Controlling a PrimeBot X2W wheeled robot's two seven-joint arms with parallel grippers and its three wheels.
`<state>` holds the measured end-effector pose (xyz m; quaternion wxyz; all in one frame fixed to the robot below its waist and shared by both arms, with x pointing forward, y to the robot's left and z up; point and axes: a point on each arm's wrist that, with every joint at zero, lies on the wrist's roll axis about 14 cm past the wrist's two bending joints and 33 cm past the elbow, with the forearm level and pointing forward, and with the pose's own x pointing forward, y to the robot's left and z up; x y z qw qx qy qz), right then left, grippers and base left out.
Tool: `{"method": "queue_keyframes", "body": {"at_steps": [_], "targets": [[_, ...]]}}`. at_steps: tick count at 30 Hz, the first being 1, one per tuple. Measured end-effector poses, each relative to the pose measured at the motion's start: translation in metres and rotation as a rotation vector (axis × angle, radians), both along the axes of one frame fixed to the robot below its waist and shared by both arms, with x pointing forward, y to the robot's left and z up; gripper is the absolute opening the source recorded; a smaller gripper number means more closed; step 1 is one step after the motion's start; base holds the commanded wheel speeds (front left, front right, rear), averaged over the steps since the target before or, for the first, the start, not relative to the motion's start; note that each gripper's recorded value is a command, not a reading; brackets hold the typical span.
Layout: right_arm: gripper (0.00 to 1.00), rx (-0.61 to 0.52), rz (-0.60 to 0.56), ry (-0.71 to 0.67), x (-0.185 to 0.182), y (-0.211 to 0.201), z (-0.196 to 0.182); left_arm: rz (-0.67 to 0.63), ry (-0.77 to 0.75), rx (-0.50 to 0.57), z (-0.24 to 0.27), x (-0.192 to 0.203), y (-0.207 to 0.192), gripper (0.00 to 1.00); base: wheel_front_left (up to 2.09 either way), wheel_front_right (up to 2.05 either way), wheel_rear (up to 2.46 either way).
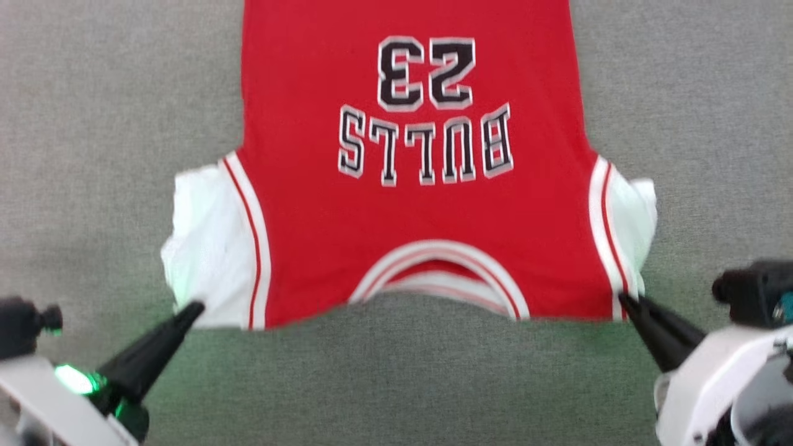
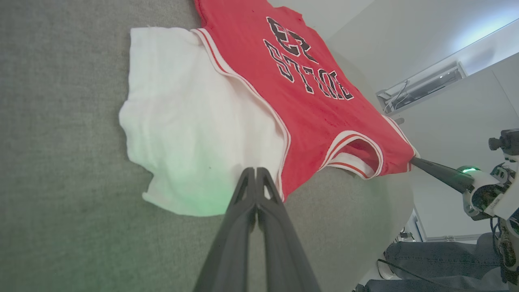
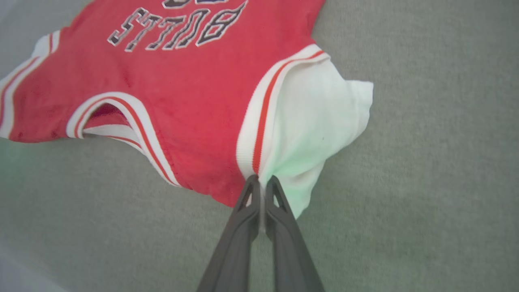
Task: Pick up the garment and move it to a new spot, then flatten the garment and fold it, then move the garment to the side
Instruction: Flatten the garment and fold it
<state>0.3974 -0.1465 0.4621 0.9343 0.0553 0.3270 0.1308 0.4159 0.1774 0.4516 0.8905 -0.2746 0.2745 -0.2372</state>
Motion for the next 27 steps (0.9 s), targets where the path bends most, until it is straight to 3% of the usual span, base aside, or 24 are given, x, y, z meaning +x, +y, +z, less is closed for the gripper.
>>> {"method": "queue_keyframes", "body": {"at_steps": [11,18,27], "targets": [[0.00,0.015,-0.032,0.188,-0.072,-0.007,-0.021,-0.061,0.148,0.029,-0.018,-0.067,0.002,0.00,0.00,0.00,0.00],[0.00,0.001,-0.027,0.205,-0.073,-0.009,-0.030,-0.073,0.134,-0.002,-0.023,-0.072,-0.012,0.00,0.00,0.00,0.00],[0.00,-0.016,0.027,0.308,-0.071,0.002,-0.077,-0.048,0.132,0.072,-0.058,-0.061,-0.004,0.00,0.00,0.00,0.00]]}}
